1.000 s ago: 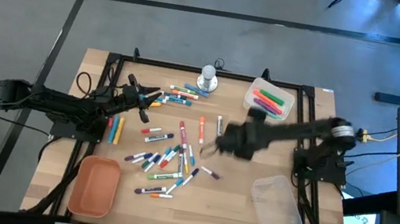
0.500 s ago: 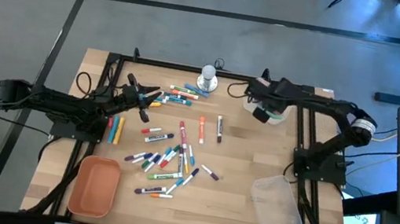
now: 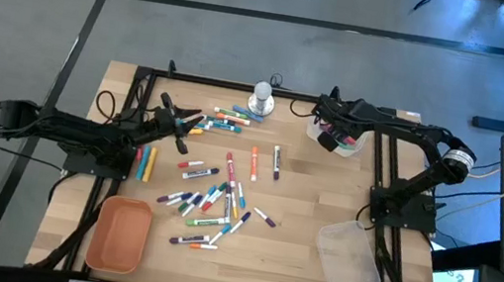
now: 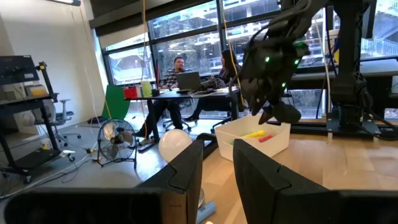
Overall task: Pick & Place Markers
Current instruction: Put the large yellow highlighter pen into the white bin
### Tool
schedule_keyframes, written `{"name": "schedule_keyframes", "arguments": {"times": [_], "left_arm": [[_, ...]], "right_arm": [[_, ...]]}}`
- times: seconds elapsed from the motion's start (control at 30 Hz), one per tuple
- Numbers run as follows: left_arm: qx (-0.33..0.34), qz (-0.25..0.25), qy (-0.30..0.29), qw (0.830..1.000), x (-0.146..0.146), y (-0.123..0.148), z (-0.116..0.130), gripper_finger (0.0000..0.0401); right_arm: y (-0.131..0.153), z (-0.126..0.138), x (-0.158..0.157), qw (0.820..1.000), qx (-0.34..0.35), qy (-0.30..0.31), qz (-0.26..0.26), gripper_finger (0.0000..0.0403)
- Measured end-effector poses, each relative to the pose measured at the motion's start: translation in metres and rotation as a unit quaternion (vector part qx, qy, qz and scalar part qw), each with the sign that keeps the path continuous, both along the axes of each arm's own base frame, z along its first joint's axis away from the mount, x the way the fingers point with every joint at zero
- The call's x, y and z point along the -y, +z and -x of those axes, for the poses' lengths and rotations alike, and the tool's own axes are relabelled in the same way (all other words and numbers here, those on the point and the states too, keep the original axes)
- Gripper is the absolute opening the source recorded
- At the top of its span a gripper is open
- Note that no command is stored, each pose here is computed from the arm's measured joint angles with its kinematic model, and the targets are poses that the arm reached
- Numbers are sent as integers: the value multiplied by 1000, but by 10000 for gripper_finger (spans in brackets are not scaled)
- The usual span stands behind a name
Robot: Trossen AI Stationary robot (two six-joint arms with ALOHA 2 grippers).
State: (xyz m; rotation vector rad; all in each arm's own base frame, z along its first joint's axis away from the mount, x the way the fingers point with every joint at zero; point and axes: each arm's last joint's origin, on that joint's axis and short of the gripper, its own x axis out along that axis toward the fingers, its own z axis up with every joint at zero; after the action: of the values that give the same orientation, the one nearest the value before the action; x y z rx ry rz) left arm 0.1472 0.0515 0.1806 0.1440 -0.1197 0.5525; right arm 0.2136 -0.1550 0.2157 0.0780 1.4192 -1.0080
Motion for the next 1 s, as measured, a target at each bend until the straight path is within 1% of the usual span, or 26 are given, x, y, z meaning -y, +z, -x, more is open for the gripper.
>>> {"name": "schedule_keyframes", "arguments": {"times": [0.07,0.13,0.17,0.23,0.3,0.4,0.5,0.57,0.6,0.7,0.8,0.87,1.0], "left_arm": [[-2,0,-5,1000,0,0,0,86],[-2,4,-13,1000,1,-1,0,86],[0,13,-15,1000,1,-1,-1,86],[9,44,-8,999,0,-3,0,86],[-1,65,-4,998,0,-7,-1,86],[-34,90,-7,995,0,-15,-1,86],[-59,109,-23,992,1,-21,-1,86],[-77,121,-54,988,3,-25,-2,86],[-83,125,-68,986,5,-26,-3,86],[-87,122,-97,984,9,-26,-4,86],[-94,127,-123,980,15,-23,-9,90],[-110,134,-126,977,19,-19,-13,98],[-140,139,-95,976,27,-16,-25,126]], "right_arm": [[8,-4,-7,999,39,-7,3,180],[14,-9,-18,995,94,-10,12,182],[15,-12,-24,991,130,-5,22,182],[16,-21,-38,979,200,26,35,181],[18,-29,-53,958,278,57,37,180],[19,-40,-75,918,387,84,27,179],[20,-51,-93,883,455,115,8,179],[22,-58,-105,865,479,148,-5,179],[23,-60,-110,860,482,168,-10,179],[30,-66,-119,853,471,224,2,179],[41,-70,-122,844,468,260,24,179],[42,-71,-122,843,464,269,28,177],[41,-71,-122,843,473,254,21,172]]}}
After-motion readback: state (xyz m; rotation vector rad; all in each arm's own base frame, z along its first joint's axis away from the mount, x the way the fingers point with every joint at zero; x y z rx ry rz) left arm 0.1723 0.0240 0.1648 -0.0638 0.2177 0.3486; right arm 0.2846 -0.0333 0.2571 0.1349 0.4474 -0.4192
